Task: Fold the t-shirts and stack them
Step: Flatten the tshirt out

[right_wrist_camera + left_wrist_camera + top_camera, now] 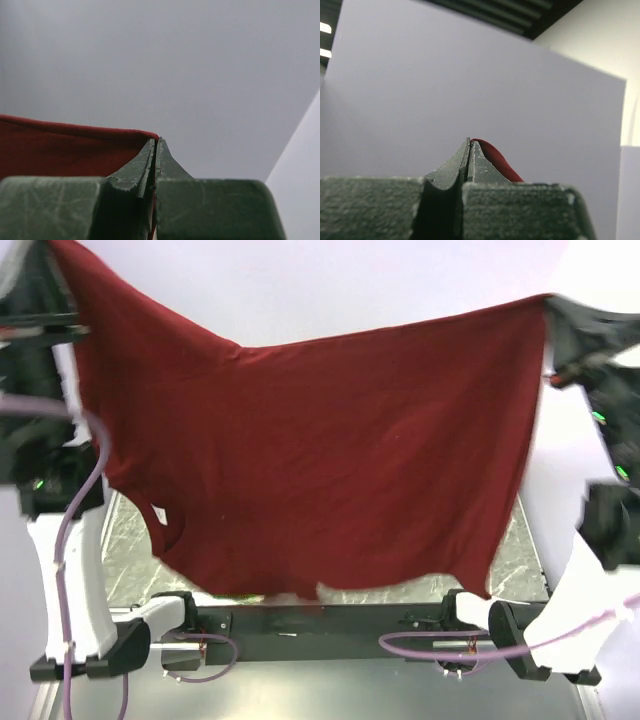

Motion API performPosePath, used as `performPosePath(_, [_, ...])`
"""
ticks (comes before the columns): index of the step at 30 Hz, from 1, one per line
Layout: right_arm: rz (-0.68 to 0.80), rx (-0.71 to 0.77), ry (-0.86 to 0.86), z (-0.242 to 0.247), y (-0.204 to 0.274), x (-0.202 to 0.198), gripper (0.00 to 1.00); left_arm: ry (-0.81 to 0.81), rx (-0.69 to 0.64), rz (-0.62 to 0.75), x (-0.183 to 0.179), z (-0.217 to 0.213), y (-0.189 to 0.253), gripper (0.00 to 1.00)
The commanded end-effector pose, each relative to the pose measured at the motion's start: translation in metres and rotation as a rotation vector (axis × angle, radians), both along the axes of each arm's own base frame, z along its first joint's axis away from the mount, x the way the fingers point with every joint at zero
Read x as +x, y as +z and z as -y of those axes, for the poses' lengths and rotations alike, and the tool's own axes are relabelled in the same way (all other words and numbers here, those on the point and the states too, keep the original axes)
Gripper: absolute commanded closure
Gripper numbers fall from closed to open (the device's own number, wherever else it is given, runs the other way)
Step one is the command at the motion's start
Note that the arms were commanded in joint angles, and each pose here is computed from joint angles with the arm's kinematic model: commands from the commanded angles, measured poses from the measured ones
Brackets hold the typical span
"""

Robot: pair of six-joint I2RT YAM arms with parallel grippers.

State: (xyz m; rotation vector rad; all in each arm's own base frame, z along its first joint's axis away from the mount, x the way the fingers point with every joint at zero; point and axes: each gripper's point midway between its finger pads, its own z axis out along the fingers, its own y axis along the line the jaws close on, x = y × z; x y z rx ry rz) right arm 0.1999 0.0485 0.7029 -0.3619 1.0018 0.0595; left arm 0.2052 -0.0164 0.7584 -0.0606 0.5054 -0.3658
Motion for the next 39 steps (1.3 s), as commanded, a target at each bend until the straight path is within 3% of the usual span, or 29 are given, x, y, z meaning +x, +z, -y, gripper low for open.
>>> performPosePath(1, [-0.139,-0.001,0.044,-0.001,-0.044,0.055,1.0,-0.014,0.002,-0.14,0.061,0.0,-0.039,0.99])
performPosePath(5, [-0.316,0.007,0.136,-0.009,-0.117,0.114,1.0,-0.03,0.019,-0.317,0.137,0.002,-0.106,0.99])
performPosePath(6, [-0.413,0.03,0.16,-0.01,-0.157,0.138,1.0,-0.035,0.023,-0.339,0.149,0.002,-0.118,0.99])
performPosePath(7, [-0.422,0.024,0.19,-0.014,-0.171,0.151,1.0,-0.038,0.026,-0.412,0.178,0.002,-0.149,0.99])
performPosePath(10, [-0.521,0.048,0.216,-0.014,-0.238,0.19,1.0,-0.028,0.037,-0.488,0.217,0.0,-0.194,0.99])
performPosePath(16, [-0.801,0.063,0.257,-0.024,-0.378,0.276,1.0,-0.077,0.052,-0.768,0.334,0.003,-0.352,0.99])
performPosePath(22, [-0.989,0.08,0.195,-0.029,-0.463,0.349,1.0,-0.117,0.02,-1.008,0.416,0.006,-0.472,0.99])
performPosePath(30, [-1.011,0.084,0.085,-0.031,-0.477,0.4,1.0,-0.104,0.005,-1.14,0.47,0.001,-0.532,0.99])
performPosePath(39, [-1.006,0.101,0.076,-0.031,-0.475,0.405,1.0,-0.129,0.062,-1.11,0.473,0.003,-0.524,0.99])
